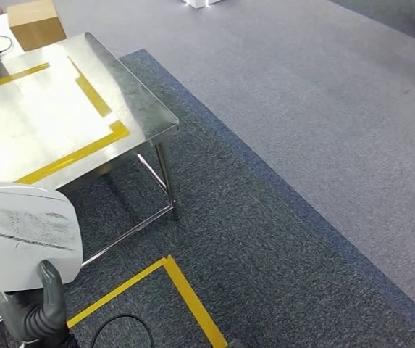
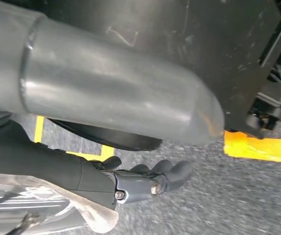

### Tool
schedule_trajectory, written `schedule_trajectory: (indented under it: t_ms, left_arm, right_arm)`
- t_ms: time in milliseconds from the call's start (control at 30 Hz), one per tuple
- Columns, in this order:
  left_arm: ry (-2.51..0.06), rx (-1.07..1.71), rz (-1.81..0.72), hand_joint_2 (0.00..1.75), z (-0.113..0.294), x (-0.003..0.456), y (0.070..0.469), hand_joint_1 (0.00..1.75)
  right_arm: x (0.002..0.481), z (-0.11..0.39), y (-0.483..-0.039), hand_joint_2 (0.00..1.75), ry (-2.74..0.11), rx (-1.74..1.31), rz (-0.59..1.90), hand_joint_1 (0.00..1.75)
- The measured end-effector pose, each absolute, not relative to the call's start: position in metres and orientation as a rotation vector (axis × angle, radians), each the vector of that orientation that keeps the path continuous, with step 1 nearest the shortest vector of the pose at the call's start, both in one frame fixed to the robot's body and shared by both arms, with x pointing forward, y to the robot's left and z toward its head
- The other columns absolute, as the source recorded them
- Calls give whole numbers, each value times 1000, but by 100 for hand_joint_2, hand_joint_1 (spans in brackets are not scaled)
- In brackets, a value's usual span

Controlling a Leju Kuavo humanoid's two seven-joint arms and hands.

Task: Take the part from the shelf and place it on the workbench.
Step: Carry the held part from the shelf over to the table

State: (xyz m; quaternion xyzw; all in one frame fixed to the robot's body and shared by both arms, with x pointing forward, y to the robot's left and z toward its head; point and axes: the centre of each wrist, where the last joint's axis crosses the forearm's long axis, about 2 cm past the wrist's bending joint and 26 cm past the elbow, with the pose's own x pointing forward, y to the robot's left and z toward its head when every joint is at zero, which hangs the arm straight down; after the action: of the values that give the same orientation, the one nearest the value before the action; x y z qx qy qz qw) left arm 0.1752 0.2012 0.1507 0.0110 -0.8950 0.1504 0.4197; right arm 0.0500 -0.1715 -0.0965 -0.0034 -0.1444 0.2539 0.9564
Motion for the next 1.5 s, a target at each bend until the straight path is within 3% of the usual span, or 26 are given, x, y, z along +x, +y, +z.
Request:
schedule_trajectory:
  t_ms: [667,1500]
  left_arm:
    - [-2228,189,380,175,150,160,216,175]
    - [-2248,180,382,175,154,160,218,175]
  right_arm:
    - [48,-98,-176,0,-377,-37,563,0]
    - [44,-100,-182,0,-393,25,574,0]
